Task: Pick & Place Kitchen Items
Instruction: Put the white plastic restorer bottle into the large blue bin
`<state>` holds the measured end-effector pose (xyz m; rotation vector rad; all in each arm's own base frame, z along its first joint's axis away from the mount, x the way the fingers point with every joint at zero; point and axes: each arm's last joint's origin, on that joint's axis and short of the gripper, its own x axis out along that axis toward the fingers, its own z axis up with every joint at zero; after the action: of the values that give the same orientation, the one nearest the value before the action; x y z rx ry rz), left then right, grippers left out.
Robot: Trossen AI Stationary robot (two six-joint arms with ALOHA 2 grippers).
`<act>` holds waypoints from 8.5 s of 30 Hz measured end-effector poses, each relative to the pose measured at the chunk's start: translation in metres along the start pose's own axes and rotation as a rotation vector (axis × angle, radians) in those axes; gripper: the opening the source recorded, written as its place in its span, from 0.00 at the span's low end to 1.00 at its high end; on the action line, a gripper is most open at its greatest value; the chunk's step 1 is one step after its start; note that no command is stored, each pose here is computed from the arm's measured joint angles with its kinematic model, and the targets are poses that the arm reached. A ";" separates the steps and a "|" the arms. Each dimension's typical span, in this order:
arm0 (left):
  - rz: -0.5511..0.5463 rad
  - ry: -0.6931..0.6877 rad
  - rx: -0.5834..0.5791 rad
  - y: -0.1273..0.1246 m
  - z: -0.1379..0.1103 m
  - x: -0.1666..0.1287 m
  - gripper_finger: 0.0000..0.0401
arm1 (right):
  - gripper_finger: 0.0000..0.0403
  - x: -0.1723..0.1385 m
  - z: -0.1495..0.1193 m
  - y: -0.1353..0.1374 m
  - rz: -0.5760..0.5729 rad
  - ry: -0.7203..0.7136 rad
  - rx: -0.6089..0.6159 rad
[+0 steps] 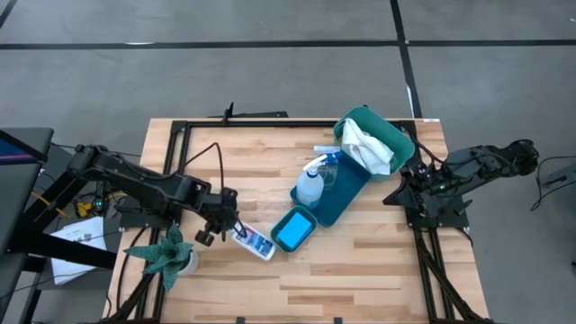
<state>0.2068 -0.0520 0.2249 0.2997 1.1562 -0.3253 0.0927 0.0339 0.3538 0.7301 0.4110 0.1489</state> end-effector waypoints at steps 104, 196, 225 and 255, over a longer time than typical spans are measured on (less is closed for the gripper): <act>-0.563 -0.749 -0.984 0.032 0.088 -0.176 0.27 | 0.76 0.084 0.058 0.110 -0.066 -0.610 -0.915; 0.449 -1.808 -0.219 0.075 0.185 -0.158 0.58 | 0.34 0.108 0.137 0.123 -0.002 -0.763 -0.609; 0.413 -1.903 -0.254 0.077 0.182 -0.164 0.21 | 0.42 0.108 0.148 0.111 -0.024 -0.769 -0.622; 0.181 -0.955 -0.424 0.053 0.109 -0.164 0.20 | 0.75 0.113 0.141 0.101 -0.134 -0.646 -0.613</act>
<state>0.2597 -0.0311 0.4213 -0.1328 0.2313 -0.0318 0.2545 0.0522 0.4808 0.1177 -0.2076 -0.0914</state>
